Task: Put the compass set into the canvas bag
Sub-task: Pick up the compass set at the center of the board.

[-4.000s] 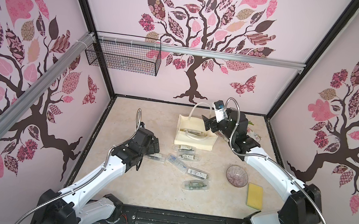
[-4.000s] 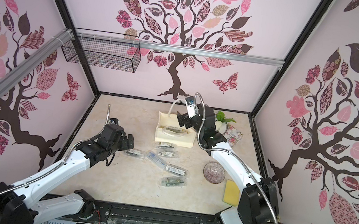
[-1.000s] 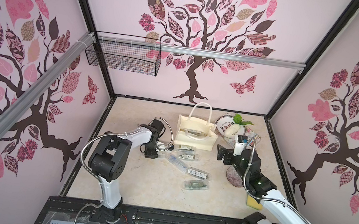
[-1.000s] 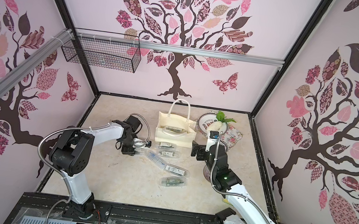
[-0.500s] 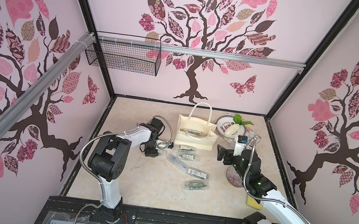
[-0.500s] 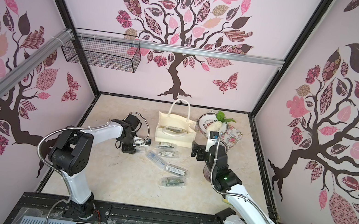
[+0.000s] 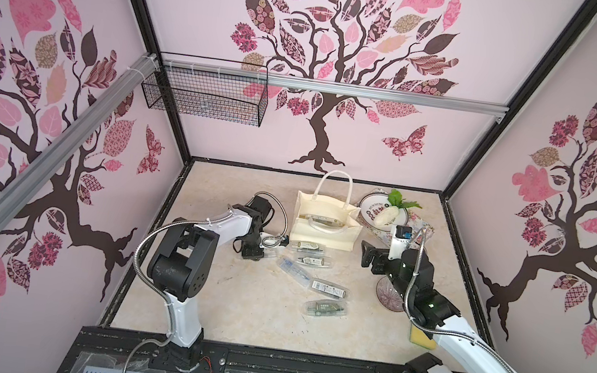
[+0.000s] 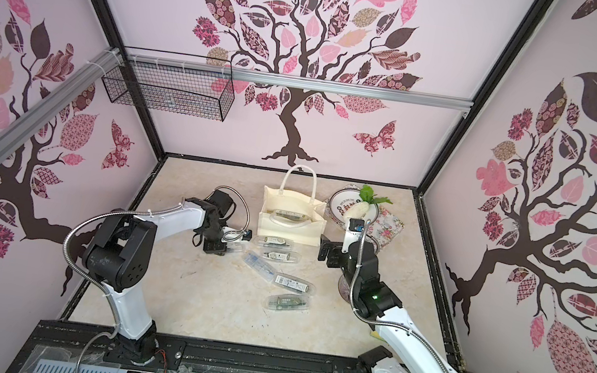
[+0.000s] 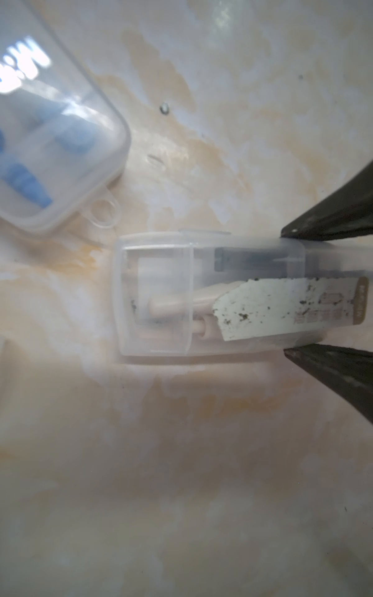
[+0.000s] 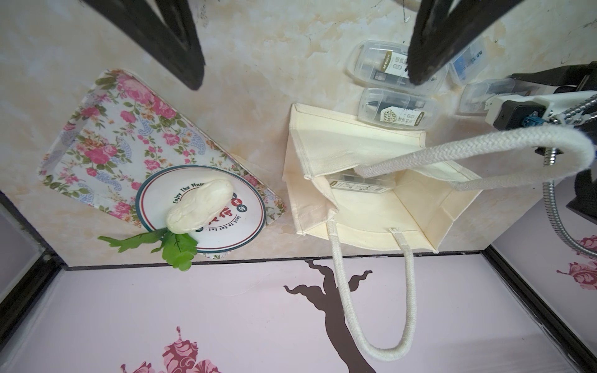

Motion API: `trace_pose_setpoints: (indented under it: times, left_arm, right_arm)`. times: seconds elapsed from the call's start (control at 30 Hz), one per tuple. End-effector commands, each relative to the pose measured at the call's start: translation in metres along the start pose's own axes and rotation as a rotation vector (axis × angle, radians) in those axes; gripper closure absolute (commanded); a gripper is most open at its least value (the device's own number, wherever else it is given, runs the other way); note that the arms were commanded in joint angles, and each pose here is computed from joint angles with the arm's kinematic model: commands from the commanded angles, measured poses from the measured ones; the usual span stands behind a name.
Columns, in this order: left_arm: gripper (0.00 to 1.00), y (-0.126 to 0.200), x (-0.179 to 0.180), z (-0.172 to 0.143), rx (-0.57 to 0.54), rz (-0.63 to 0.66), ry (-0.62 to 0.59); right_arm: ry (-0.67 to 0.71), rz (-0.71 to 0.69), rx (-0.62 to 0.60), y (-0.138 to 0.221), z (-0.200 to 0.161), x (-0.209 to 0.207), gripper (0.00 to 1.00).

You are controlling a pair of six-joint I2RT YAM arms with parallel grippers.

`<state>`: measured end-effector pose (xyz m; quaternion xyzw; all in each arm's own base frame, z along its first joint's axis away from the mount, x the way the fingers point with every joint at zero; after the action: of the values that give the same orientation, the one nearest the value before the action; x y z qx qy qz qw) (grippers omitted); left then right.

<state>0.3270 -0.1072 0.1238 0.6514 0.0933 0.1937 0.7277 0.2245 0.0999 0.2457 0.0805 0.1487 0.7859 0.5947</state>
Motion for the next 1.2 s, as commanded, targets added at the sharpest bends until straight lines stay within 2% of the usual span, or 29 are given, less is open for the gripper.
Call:
trace_pose_setpoints:
  times: [0.0,0.4,0.73,1.17]
  left_arm:
    - [0.5,0.008,0.009,0.007,-0.046,0.023,0.013]
    - [0.52,0.038,0.018,0.016,-0.117,0.094,0.017]
    - [0.52,0.076,0.038,0.028,-0.183,0.205,0.026]
    - [0.52,0.148,0.069,0.059,-0.384,0.381,0.076]
  right_arm:
    - [-0.012,-0.013,-0.034,0.003,0.004,-0.001,0.0]
    - [-0.013,-0.012,-0.034,0.003,0.002,-0.001,0.0]
    - [-0.02,-0.016,-0.049,0.005,0.003,-0.002,0.0]
    - [-0.024,-0.014,-0.051,0.006,0.001,-0.002,0.0]
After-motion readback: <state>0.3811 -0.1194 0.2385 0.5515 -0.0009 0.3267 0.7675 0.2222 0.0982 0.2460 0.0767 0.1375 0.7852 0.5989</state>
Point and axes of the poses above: each gripper's point midway between its finger pads, its own y axis back along the fingers, its own x axis along the line the jaws close on, z = x × y, the point moved 10 cm from there along y, back along the fingers, and after that the axes turned 14 degrees about y, right-handed, at the moved point
